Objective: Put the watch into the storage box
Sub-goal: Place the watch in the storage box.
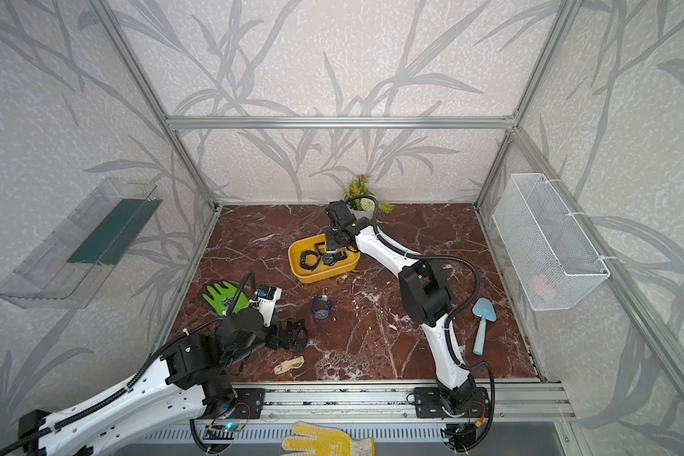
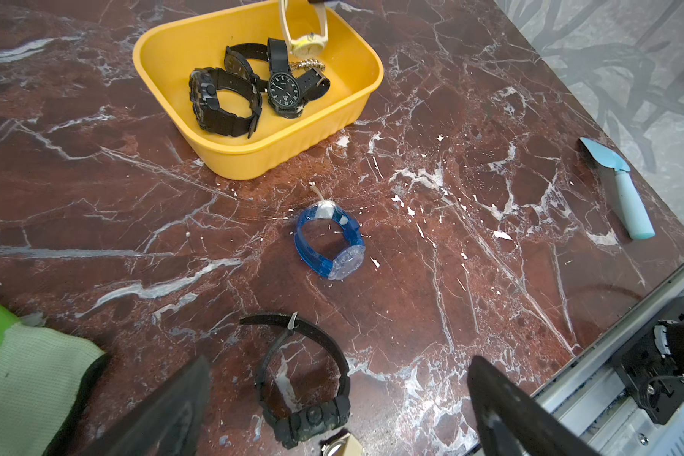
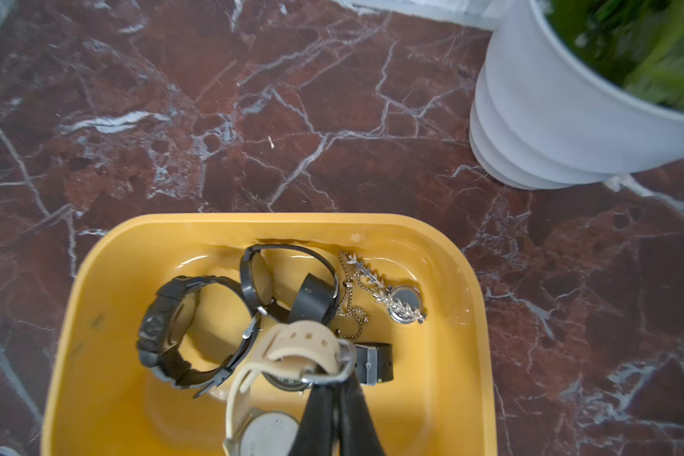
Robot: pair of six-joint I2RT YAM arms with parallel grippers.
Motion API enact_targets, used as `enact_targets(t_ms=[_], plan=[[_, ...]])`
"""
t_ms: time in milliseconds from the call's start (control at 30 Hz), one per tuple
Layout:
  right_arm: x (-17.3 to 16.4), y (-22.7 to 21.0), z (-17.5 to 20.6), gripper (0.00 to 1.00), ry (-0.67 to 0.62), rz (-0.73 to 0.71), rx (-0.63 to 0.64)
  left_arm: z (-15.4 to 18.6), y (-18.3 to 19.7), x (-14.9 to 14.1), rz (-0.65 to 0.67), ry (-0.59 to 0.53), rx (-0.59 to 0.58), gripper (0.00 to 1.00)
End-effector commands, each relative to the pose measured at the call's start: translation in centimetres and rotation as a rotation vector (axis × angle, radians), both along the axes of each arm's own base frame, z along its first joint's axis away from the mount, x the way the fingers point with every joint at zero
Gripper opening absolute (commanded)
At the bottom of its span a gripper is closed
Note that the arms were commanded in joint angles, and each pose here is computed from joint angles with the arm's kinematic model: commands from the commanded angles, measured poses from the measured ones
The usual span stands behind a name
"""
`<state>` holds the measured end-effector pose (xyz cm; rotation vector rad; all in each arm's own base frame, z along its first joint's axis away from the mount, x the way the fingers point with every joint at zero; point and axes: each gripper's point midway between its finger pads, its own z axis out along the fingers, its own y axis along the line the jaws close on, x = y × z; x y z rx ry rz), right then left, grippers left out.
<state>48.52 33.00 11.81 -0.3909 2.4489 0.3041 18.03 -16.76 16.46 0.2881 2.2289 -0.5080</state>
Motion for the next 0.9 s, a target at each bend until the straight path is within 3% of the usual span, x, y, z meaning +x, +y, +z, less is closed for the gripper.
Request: enact_targets(t_ms=[0,367,433,600,867], plan=[[0.5,0.1,-1.2,0.07,0.031,0.021,-0.02,1.3,0.9,0.6,0.061,-0.041,-0.01,0.99],[1.3,0.1,-5.1,0.09,0.112,0.006,-0.069,0.6,1.3,1.0,0.108,-0.031,0.008,0.99],[1.1,0.1,-5.0,0.18,0.117,0.006,-0.067,0.4,1.4,1.2,0.119,-0.027,0.014,0.99],[1.4,-0.3,-1.4,0.5,0.041,-0.007,-0.035,0.0,1.0,1.3,0.115,-0.017,0.025,0.99],[0.0,-0.7,6.6,0.67,-0.099,0.018,0.071,0.2,1.3,2.0,0.146,-0.038,0.047,0.99]])
